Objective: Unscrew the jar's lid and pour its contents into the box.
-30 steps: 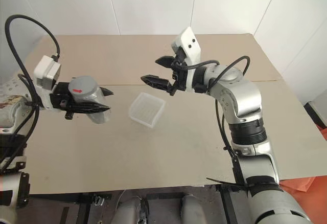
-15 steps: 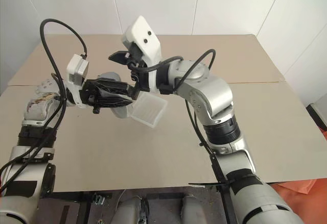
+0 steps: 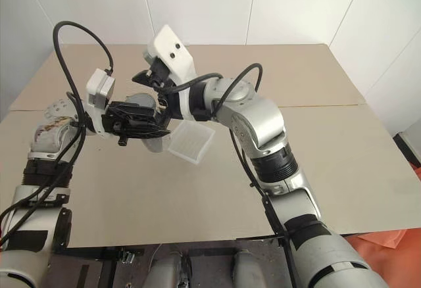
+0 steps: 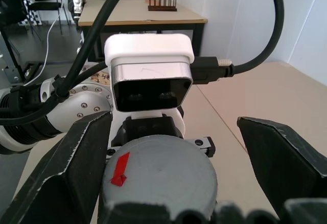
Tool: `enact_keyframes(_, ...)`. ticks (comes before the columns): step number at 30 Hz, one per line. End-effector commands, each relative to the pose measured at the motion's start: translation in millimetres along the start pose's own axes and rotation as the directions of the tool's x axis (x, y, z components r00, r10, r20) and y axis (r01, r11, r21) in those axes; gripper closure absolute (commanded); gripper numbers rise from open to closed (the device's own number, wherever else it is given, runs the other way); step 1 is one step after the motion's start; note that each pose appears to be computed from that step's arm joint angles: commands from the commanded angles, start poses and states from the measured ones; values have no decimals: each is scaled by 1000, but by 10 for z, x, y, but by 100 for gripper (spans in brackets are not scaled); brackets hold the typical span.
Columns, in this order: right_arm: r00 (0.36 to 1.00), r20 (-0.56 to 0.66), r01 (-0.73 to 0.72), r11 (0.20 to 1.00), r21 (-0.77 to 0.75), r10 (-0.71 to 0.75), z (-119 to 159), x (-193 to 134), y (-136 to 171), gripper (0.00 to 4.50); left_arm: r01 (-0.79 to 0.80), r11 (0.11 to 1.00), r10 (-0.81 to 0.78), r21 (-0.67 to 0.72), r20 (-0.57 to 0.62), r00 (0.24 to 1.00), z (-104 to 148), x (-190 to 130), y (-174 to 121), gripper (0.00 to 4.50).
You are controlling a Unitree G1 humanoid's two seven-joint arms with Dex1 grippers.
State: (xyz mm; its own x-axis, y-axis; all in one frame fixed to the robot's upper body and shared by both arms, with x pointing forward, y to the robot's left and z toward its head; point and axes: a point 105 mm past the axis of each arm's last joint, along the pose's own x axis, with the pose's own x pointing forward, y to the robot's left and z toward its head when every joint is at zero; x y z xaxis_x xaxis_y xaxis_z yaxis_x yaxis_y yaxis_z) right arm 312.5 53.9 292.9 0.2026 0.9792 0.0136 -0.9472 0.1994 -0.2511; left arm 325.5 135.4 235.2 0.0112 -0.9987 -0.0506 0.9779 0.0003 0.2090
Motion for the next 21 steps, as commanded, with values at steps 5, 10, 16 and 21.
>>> enact_keyframes(5,999,38,8,999,-49,-6,94,36,-17,4,0,998,1,71,-8,1000,154,-47,-5,256)
enact_keyframes(10,998,31,48,998,-50,-47,58,-44,-134,4,-6,997,7,78,-11,1000,179,-91,-16,256)
enact_keyframes(16,990,-13,139,989,-52,-140,-72,-351,-358,4,-19,996,21,84,-22,1000,220,-204,-40,256)
enact_keyframes(21,972,-62,223,973,-61,-227,-165,-613,-526,4,-37,996,39,82,-34,999,238,-290,-59,256)
